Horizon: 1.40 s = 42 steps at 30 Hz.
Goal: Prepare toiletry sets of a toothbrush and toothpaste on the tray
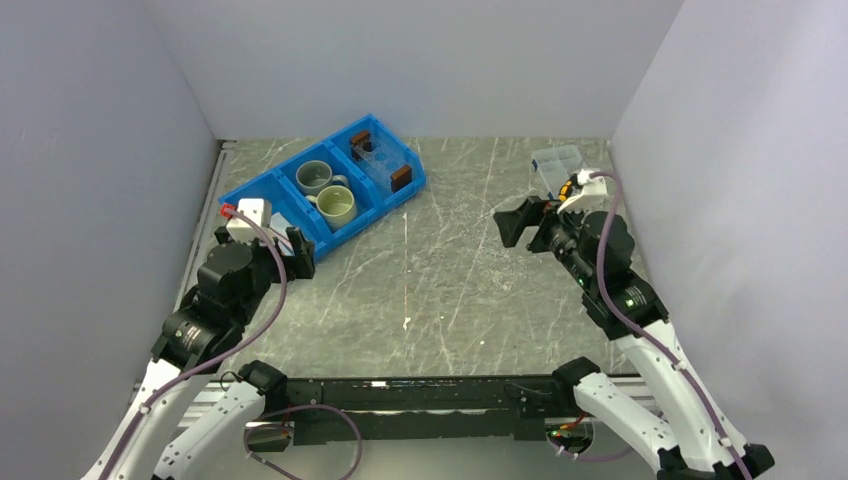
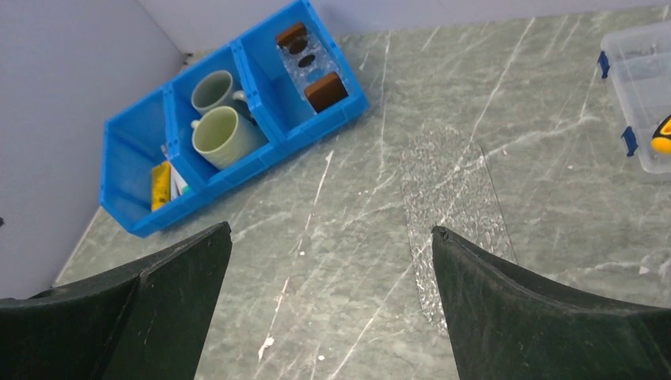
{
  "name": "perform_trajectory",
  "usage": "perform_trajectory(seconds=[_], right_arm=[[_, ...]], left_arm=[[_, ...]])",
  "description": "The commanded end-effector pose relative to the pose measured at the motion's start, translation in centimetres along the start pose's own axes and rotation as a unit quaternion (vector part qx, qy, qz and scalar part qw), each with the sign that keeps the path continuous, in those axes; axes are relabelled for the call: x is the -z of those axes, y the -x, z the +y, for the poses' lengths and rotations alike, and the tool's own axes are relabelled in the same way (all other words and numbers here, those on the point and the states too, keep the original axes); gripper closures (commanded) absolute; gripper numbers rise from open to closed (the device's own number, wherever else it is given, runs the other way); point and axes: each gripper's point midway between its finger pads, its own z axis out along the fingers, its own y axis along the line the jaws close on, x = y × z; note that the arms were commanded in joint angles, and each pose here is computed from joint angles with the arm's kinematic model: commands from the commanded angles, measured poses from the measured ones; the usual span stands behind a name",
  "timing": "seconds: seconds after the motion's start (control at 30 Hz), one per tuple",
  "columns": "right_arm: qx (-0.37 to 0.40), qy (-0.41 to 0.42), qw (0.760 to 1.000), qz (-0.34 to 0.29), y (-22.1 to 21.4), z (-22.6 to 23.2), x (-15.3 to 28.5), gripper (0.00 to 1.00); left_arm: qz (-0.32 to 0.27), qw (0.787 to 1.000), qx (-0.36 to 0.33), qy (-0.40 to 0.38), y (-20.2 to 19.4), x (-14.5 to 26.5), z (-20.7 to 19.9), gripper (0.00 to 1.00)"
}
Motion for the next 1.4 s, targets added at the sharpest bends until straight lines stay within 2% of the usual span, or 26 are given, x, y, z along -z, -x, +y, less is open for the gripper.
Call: perform_trajectory(seconds=[0.0, 0.33, 0.4, 0.6, 0.83, 1.0, 1.37], right_arm=[[0.011, 0.015, 1.000, 0.011, 0.6, 0.9, -0.8, 0.01], [0.000, 0.032, 0.998, 0.054, -1.7, 1.4, -2.9, 0.03], [-0.001, 0.031, 0.998, 0.059, -2.3, 1.2, -3.1, 0.03], [0.003, 0.007, 0.997, 0.077, -3.9, -0.1, -3.2, 0.03], [-0.003, 0.017, 0.996, 0.089, -5.2, 0.0, -3.1, 0.04], [0.001, 0.009, 0.995, 0.099, -6.1, -0.6, -2.8, 0.04], [-0.003, 0.021, 0.995, 0.101, -6.8, -0.5, -1.8, 0.04]], left_arm=[[0.001, 0.999, 0.016, 0.048, 1.9, 0.1, 1.0, 0.01], [0.054, 0.993, 0.024, 0.101, 2.3, -2.3, 1.7, 0.01], [0.071, 0.992, 0.029, 0.100, 2.1, -3.3, 1.7, 0.05], [0.094, 0.988, 0.062, 0.107, 2.3, -5.8, 2.5, 0.09], [0.131, 0.978, 0.103, 0.122, 2.0, -9.4, 4.1, 0.14], [0.170, 0.970, 0.128, 0.120, 1.3, -12.5, 4.4, 0.21], [0.244, 0.944, 0.158, 0.155, -0.6, -17.8, 5.9, 0.25]])
